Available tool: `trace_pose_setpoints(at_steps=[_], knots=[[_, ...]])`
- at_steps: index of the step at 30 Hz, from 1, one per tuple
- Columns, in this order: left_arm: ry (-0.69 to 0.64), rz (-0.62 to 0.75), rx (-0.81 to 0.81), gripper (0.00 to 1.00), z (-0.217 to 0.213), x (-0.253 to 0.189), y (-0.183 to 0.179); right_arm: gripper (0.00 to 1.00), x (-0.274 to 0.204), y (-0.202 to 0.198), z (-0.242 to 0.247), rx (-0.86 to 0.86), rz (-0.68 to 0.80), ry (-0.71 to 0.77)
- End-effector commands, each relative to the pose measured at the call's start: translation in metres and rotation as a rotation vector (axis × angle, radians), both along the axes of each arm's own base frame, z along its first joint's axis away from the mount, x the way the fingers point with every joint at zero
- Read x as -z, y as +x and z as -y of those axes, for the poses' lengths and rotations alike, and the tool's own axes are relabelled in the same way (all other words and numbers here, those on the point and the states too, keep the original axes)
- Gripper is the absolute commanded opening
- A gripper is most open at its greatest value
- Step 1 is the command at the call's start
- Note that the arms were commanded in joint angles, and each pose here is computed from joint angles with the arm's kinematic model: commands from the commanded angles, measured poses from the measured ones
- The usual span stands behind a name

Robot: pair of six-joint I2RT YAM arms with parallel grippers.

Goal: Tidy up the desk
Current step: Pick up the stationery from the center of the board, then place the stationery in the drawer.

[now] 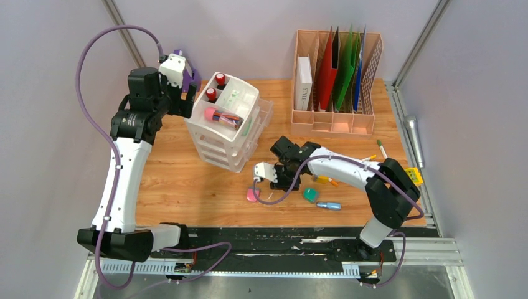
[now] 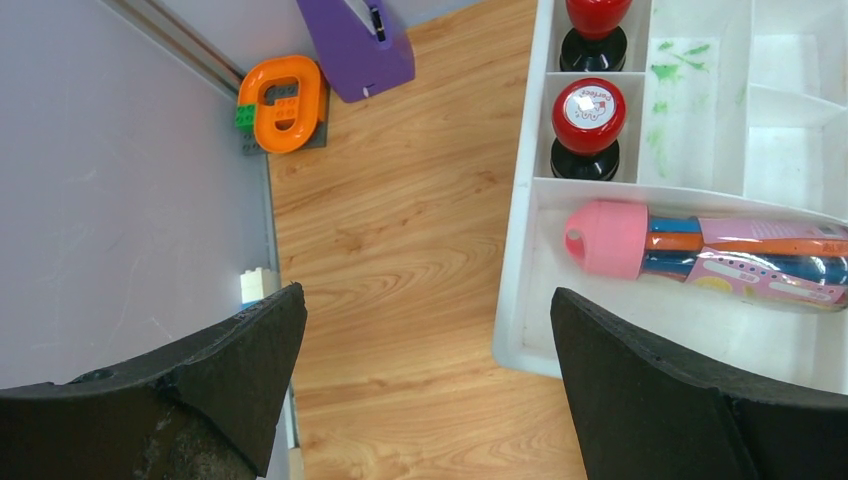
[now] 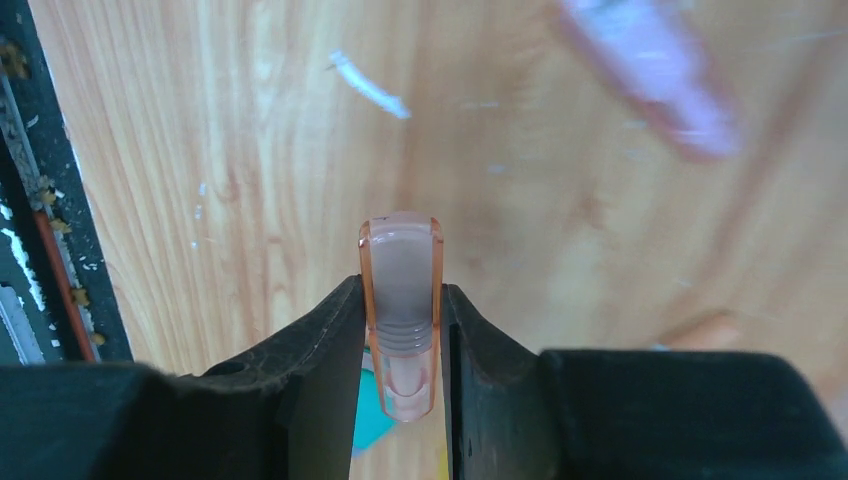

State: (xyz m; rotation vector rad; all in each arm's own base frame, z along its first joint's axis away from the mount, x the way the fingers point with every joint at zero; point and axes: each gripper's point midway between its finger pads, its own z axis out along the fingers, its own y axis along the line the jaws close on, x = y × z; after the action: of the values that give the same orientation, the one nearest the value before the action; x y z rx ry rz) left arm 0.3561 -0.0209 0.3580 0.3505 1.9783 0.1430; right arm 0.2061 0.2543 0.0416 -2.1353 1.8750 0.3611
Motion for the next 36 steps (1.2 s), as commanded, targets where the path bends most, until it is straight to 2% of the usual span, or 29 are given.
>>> trace_pose_setpoints(at_steps=[1, 4, 7, 10, 13, 24, 36], knots=[[0.016, 0.072, 0.001, 1.0, -0.003, -0.019, -0.002, 0.0, -0.116, 0.05, -0.029, 0.048, 0.176, 0.229], [0.015, 0.074, 0.004, 1.0, -0.003, -0.02, -0.002, 0.0, -0.175, 0.07, -0.047, 0.025, 0.265, 0.343], [0.012, 0.081, 0.006, 1.0, -0.003, -0.019, -0.001, 0.0, -0.214, 0.088, -0.061, -0.071, 0.398, 0.398], [0.013, 0.095, 0.014, 1.0, -0.001, -0.021, 0.0, 0.0, -0.234, 0.116, -0.069, -0.164, 0.582, 0.379], [0.011, 0.099, 0.016, 1.0, -0.001, -0.021, 0.0, 0.01, -0.245, 0.136, -0.077, -0.217, 0.666, 0.351], [0.011, 0.094, 0.011, 1.0, -0.001, -0.017, 0.003, 0.01, -0.243, 0.161, -0.11, -0.377, 0.823, 0.273], [0.023, 0.101, 0.006, 1.0, -0.003, -0.019, 0.002, 0.05, -0.208, 0.155, -0.125, -0.493, 0.835, 0.168]])
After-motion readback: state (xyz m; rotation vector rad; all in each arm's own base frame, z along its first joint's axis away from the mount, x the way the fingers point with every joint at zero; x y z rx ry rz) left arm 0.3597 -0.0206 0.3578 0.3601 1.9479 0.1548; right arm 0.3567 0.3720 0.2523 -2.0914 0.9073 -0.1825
